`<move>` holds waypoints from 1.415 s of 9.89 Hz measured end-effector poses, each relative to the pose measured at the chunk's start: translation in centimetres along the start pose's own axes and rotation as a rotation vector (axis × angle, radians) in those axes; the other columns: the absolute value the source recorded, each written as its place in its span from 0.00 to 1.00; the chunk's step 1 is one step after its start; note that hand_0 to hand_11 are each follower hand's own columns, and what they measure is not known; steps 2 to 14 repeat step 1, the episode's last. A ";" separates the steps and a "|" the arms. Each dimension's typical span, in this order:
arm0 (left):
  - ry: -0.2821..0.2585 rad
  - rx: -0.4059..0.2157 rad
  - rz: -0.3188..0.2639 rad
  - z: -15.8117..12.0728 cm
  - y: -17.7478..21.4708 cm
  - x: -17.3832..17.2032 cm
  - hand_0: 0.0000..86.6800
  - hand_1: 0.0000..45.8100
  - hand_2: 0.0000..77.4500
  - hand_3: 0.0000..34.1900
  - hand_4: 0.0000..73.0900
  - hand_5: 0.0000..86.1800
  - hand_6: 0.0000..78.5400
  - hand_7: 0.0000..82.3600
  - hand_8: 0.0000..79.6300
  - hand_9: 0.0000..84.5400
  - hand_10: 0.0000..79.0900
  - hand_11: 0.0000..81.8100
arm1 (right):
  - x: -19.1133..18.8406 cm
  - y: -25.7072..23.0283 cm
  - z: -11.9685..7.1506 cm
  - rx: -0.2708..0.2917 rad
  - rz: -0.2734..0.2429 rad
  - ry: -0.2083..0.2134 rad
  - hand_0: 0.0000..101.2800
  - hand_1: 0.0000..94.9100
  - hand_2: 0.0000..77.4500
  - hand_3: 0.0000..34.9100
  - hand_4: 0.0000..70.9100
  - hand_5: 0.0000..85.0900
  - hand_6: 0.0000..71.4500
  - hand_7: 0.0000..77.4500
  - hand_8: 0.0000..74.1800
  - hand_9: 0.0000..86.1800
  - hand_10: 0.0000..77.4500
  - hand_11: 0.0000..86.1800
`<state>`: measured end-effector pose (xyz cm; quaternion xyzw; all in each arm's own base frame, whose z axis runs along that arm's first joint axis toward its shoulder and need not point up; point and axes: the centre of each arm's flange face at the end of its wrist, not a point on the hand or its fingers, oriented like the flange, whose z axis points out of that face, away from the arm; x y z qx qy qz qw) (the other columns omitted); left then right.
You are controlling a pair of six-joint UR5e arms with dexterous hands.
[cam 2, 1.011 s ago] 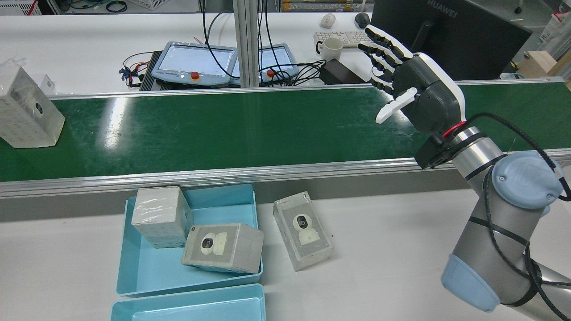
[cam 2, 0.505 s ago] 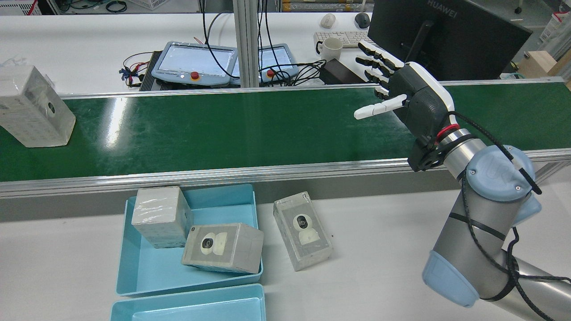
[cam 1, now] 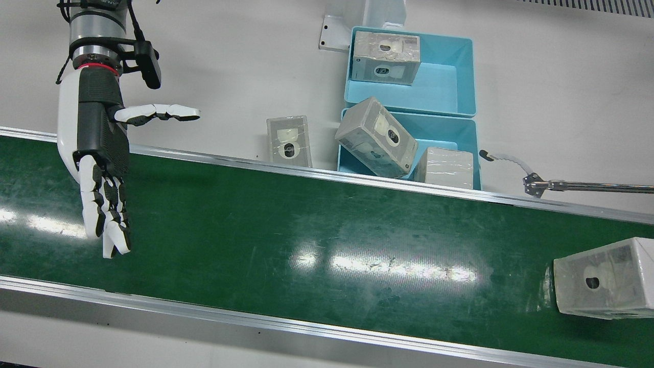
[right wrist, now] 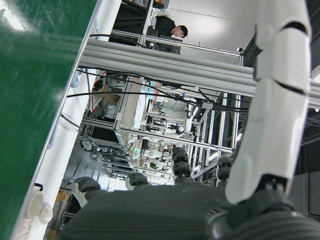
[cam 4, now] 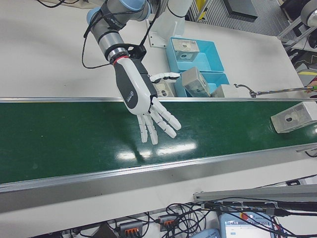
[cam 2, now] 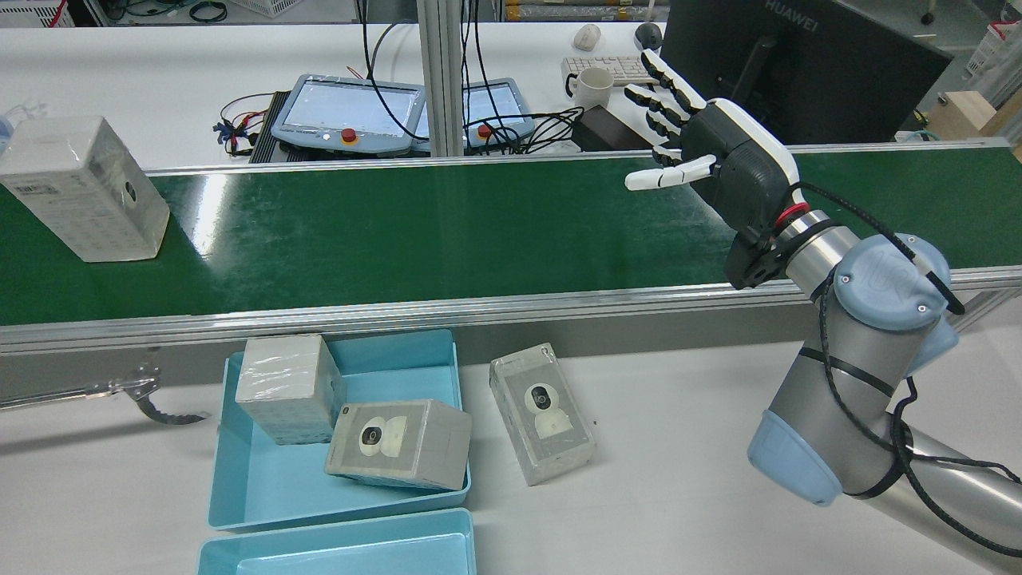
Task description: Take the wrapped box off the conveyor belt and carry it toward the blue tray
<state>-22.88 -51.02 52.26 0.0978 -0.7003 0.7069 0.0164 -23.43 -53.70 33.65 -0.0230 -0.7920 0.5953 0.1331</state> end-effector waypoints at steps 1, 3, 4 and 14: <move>0.000 0.000 0.000 0.0 0.0 0.0 0.00 0.00 0.01 0.00 0.00 0.01 0.00 0.01 0.01 0.00 0.00 0.00 | -0.5 -0.2 0.7 -0.017 0.000 -0.012 0.45 0.11 0.18 0.86 0.02 0.05 0.00 0.12 0.00 0.02 0.02 0.01; 0.000 0.000 0.000 0.0 0.0 0.0 0.00 0.00 0.01 0.00 0.00 0.01 0.00 0.01 0.01 0.00 0.00 0.00 | -0.5 -0.2 0.7 -0.017 0.000 -0.012 0.45 0.11 0.18 0.86 0.02 0.05 0.00 0.12 0.00 0.02 0.02 0.01; 0.000 0.000 0.000 0.0 0.0 0.0 0.00 0.00 0.01 0.00 0.00 0.01 0.00 0.01 0.01 0.00 0.00 0.00 | -0.5 -0.2 0.7 -0.017 0.000 -0.012 0.45 0.11 0.18 0.86 0.02 0.05 0.00 0.12 0.00 0.02 0.02 0.01; 0.000 0.000 0.000 0.0 0.0 0.0 0.00 0.00 0.01 0.00 0.00 0.01 0.00 0.01 0.01 0.00 0.00 0.00 | -0.5 -0.2 0.7 -0.017 0.000 -0.012 0.45 0.11 0.18 0.86 0.02 0.05 0.00 0.12 0.00 0.02 0.02 0.01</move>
